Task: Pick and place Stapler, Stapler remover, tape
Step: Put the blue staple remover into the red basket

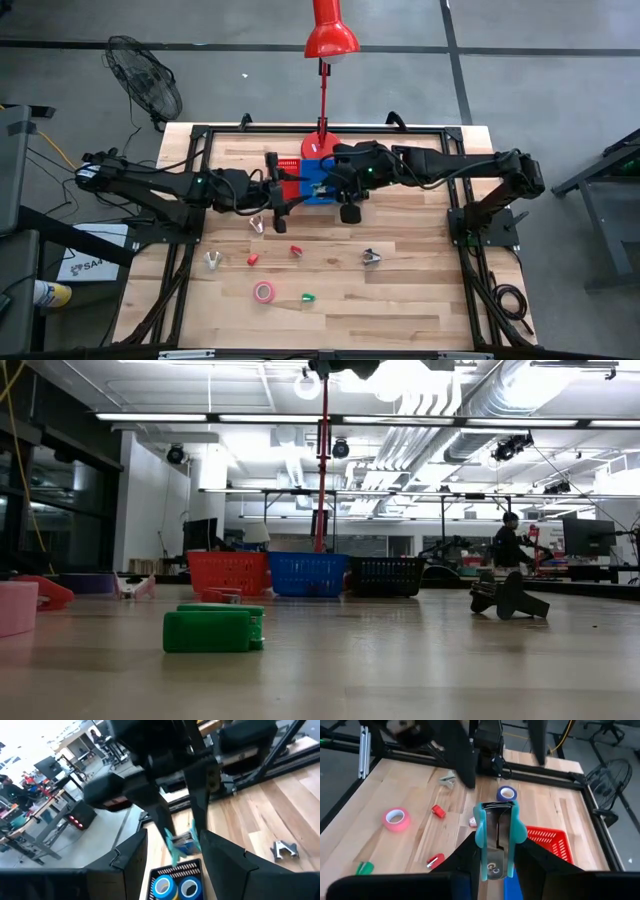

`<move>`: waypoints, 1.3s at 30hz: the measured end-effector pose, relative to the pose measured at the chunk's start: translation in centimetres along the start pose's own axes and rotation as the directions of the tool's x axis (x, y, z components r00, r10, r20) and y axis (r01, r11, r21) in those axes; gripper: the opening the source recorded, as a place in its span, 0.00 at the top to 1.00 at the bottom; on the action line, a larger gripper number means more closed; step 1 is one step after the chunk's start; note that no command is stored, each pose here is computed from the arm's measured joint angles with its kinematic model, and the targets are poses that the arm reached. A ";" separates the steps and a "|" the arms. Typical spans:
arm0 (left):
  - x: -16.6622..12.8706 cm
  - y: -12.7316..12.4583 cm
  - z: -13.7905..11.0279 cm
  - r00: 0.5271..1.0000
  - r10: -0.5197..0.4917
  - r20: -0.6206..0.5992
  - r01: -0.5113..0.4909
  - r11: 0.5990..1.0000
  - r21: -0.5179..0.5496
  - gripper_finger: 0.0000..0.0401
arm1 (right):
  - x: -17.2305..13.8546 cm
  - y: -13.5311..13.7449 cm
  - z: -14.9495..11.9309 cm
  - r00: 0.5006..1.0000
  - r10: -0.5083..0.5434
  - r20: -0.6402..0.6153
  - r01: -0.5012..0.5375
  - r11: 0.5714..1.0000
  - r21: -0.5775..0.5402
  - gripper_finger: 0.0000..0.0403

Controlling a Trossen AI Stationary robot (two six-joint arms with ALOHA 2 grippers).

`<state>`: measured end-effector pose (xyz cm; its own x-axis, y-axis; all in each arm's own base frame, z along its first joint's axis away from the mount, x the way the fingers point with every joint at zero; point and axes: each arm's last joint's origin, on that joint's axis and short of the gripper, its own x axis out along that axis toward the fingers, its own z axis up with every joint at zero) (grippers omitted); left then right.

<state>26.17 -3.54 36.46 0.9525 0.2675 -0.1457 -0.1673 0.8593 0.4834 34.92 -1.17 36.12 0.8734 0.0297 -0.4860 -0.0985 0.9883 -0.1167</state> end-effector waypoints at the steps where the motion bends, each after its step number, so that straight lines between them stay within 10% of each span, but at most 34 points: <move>1: 0.0 0.0 0.0 1.000 -0.001 -0.002 0.001 1.000 0.000 0.55 | 0.0 0.0 0.1 1.000 -0.001 0.007 0.001 1.000 -0.008 0.79; 25: 0.7 -0.4 0.0 1.000 0.006 0.016 -0.005 0.999 -0.036 0.56 | 0.0 -0.1 1.0 0.995 0.000 0.102 0.006 0.998 -0.063 0.79; 39: 0.7 -0.3 0.0 1.000 0.009 0.017 -0.008 0.994 -0.109 0.77 | 0.0 0.4 1.0 0.995 -0.010 0.097 0.018 0.997 -0.080 0.79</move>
<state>26.94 -3.66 36.23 0.9550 0.2682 -0.1264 -0.2014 0.8997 0.3873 35.35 -0.58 36.96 0.9164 0.0343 -0.3989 -0.1208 0.9735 -0.1939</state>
